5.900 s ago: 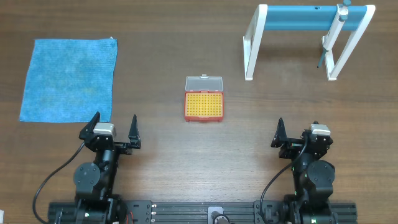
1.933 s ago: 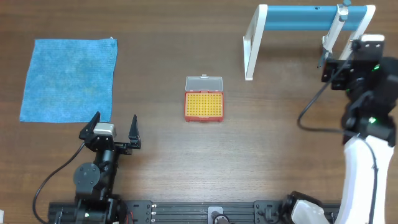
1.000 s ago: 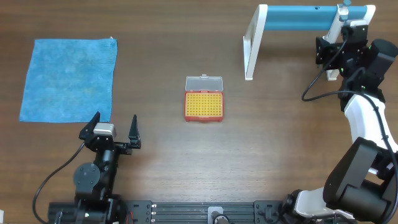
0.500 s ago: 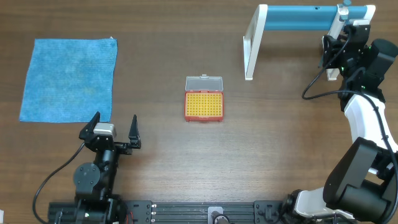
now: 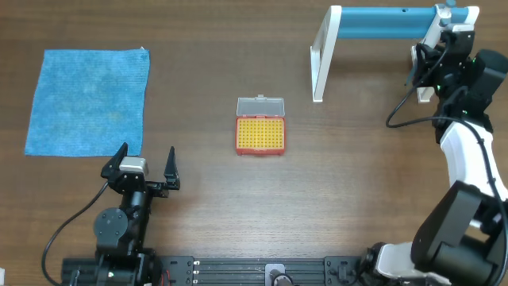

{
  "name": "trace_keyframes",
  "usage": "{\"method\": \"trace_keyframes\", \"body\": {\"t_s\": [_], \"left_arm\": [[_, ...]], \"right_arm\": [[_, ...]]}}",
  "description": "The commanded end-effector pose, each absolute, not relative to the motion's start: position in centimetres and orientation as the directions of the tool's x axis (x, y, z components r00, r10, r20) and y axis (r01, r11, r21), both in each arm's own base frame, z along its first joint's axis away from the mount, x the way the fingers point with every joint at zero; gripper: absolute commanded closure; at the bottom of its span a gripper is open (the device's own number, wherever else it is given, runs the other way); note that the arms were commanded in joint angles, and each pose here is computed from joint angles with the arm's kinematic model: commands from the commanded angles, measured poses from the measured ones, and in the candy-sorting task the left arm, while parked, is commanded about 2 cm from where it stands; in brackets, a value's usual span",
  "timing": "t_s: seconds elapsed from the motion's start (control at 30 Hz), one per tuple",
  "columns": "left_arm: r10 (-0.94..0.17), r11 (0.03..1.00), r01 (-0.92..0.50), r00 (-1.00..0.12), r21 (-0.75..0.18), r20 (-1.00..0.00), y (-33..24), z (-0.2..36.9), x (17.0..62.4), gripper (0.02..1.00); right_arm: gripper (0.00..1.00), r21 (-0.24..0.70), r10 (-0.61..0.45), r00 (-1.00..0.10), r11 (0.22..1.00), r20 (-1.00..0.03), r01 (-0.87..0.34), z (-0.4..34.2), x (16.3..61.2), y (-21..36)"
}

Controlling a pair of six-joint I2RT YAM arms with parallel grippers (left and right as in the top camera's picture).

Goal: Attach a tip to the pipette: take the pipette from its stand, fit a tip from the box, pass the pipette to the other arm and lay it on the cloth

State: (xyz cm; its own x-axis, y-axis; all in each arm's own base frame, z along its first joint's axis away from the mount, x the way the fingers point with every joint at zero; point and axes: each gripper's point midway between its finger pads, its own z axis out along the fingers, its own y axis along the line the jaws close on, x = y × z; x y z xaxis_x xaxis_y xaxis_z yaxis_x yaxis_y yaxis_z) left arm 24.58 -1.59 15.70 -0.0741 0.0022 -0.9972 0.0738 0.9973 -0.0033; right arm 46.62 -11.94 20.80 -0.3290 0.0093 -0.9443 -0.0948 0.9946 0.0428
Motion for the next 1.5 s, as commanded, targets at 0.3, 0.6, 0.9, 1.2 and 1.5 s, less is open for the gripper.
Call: {"method": "trace_keyframes", "body": {"t_s": [0.3,0.6,0.9,1.2,1.5], "left_arm": [[0.012,0.995,0.096,-0.076,0.004,-0.997,-2.0,15.6,24.5,0.020],[0.012,0.995,0.096,-0.076,0.004,-0.997,-2.0,15.6,24.5,0.023],[0.012,0.995,0.096,-0.076,0.004,-0.997,-2.0,15.6,24.5,0.023],[0.012,0.995,0.096,-0.076,0.004,-0.997,-2.0,15.6,24.5,0.020],[0.012,0.995,0.096,-0.076,0.004,-0.997,-2.0,15.6,24.5,0.020]], "right_arm": [[0.923,0.028,0.079,0.059,0.796,-0.995,-0.604,37.3,37.8,2.8],[0.923,-0.137,0.043,0.172,0.431,-0.984,-0.892,28.9,30.6,20.4],[0.925,-0.008,0.004,0.011,0.399,-1.000,-0.917,21.1,32.4,25.5],[0.923,-0.046,-0.055,0.026,0.400,-0.998,-0.915,18.4,33.1,25.7],[0.925,-0.036,-0.077,0.006,0.402,-0.997,-0.915,16.9,33.4,25.7]]}}
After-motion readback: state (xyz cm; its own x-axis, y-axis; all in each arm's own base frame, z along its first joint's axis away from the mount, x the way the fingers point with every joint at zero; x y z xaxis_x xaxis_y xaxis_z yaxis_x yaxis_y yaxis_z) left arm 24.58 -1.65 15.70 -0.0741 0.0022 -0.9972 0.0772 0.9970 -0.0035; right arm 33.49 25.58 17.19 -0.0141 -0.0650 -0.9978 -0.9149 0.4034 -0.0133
